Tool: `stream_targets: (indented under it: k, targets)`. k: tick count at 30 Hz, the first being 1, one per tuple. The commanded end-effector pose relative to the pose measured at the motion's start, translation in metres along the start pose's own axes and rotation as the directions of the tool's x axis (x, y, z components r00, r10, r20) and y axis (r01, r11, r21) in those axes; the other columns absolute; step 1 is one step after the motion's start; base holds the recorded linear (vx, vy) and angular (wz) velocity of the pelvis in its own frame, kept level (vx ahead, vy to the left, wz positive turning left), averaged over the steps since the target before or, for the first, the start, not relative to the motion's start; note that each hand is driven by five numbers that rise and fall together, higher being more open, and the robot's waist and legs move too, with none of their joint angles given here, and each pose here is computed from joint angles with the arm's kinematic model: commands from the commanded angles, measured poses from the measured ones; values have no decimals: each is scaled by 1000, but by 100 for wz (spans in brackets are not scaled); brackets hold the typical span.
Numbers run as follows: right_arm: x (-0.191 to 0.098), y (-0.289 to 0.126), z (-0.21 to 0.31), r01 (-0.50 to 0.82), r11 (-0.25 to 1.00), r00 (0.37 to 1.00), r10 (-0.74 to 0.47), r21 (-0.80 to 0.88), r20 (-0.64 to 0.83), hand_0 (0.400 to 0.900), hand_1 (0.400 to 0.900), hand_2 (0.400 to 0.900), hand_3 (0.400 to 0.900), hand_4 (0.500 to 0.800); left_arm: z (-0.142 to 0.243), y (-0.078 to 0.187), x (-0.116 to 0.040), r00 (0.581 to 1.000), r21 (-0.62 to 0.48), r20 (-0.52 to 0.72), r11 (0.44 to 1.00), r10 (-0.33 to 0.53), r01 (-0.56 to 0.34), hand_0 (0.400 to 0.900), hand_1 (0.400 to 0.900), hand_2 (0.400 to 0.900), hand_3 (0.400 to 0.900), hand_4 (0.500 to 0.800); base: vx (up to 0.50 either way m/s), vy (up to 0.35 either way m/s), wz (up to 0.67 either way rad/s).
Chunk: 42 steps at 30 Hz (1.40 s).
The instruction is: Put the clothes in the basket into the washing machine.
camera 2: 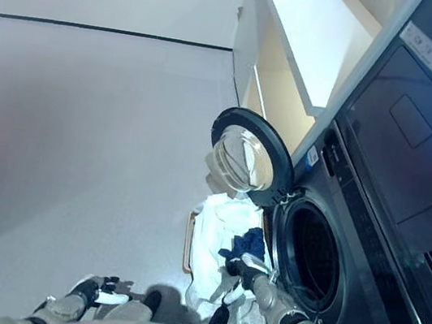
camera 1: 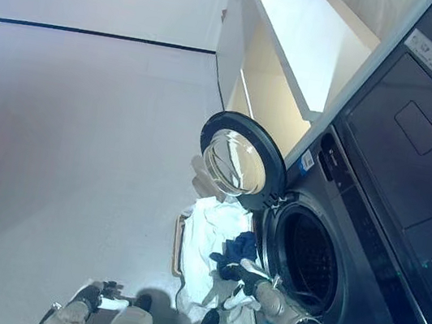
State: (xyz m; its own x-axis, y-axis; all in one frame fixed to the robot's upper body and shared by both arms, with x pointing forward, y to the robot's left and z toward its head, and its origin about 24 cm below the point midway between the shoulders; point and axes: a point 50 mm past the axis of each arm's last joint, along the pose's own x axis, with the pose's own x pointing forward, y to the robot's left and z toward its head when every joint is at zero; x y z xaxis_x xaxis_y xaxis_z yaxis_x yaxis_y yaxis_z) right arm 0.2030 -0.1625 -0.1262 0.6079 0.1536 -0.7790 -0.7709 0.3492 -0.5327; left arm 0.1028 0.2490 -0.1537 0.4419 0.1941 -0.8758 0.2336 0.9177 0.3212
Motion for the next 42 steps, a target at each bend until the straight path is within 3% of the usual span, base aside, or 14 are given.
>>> stream_targets:
  k: [1,8,13,17,22,29,42]
  targets:
    - [4,-45,16,142,984,988,-135,-106,76,900,900,900,900,800,18,9,3,998,-2,59,999,38,-38,900,900,900,900,800,44,-90,31]
    - [1,-83,12,257,930,966,-245,-261,80,900,900,900,900,800,39,6,6,992,19,122,999,35,-38,900,900,900,900,800,-70,-75,44]
    - [0,-127,34,362,770,930,-334,-525,152,900,900,900,900,800,58,3,8,981,22,188,998,55,-60,900,900,900,900,800,-178,48,-28]
    - [-9,-167,33,386,559,895,-421,-734,150,900,900,900,900,800,83,9,9,963,-7,251,995,98,-99,900,900,900,900,800,-115,25,-22]
    - [-28,-216,36,439,446,828,-537,-780,159,900,900,900,900,800,102,10,8,945,-72,300,991,130,-114,900,900,900,900,800,-50,-25,1]
    - [-61,-269,15,455,394,724,-686,-799,73,900,900,900,900,800,121,4,6,925,-151,350,983,151,-103,900,900,900,900,800,25,-6,9]
    - [-100,-304,-21,419,396,613,-787,-817,-68,900,900,900,900,800,154,-10,2,893,-223,428,974,136,-42,900,900,900,900,800,-2,12,1]
